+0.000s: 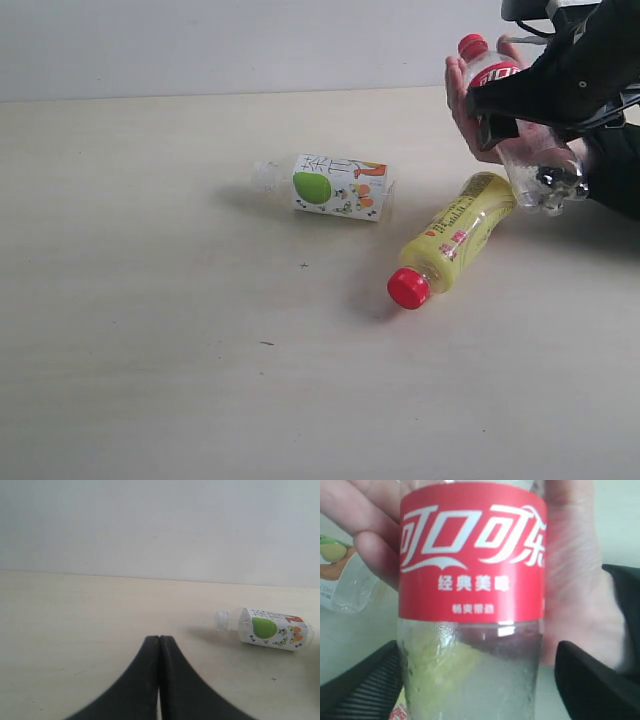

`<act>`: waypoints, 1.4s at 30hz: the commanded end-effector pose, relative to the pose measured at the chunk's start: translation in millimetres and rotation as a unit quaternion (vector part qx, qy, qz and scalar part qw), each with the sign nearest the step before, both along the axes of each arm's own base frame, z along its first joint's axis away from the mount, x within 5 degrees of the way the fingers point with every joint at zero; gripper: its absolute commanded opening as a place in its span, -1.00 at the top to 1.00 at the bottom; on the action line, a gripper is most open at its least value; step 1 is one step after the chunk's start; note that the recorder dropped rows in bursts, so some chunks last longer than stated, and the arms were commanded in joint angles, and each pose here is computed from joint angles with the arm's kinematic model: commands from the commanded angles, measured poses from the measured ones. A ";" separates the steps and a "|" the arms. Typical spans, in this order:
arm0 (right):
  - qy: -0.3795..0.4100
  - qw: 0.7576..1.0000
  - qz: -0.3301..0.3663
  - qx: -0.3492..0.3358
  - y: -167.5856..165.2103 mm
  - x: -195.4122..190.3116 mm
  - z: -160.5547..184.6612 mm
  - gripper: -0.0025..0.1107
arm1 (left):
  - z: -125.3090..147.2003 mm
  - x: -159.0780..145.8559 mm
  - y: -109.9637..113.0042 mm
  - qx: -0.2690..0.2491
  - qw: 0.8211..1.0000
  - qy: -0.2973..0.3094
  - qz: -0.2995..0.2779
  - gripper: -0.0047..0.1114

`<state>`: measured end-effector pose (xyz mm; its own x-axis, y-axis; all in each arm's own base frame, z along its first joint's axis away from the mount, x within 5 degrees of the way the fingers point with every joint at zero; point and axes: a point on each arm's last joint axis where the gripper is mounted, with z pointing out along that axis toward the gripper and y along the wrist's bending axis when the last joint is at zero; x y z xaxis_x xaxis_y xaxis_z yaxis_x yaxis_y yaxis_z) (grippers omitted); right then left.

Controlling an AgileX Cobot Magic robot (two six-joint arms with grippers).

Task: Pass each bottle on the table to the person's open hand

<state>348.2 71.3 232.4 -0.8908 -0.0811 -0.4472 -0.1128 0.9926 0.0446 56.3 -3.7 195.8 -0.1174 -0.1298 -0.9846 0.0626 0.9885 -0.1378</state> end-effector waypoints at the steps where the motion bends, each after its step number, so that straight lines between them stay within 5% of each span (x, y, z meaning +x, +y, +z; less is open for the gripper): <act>1: -0.013 1.000 0.000 -0.004 -2.4 2.3 0.5 -0.61 | 0.3 -0.5 -0.3 -0.001 1.000 -0.004 -0.003 0.92; 11: -0.025 1.000 0.001 -0.003 -2.9 0.8 7.2 -0.63 | 0.3 -0.5 -0.3 -0.001 1.000 -0.004 -0.003 0.92; 27: -0.082 0.997 0.015 -0.002 -13.1 -49.8 85.7 -0.58 | 0.3 -0.5 -0.3 -0.001 1.000 -0.004 -0.003 0.92; 30: -0.079 0.997 0.018 -0.005 -15.7 -62.6 96.4 -0.28 | 0.3 -0.5 -0.3 -0.001 1.000 -0.004 -0.003 0.92; 37: -0.114 0.992 0.036 0.031 -17.9 -106.2 134.3 0.96 | 0.3 -0.5 -0.3 -0.001 1.000 -0.004 -0.003 0.92; 42: -0.164 0.982 0.068 0.070 -20.0 -156.6 132.6 0.96 | 0.3 -0.5 -0.3 -0.001 1.000 -0.004 -0.003 0.92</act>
<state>215.9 53.4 370.3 -0.7186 -0.1108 -0.6866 -0.2409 0.9657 0.0964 56.3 -3.7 195.8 -0.1174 -0.1298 -0.9846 0.0626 0.9885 -0.1378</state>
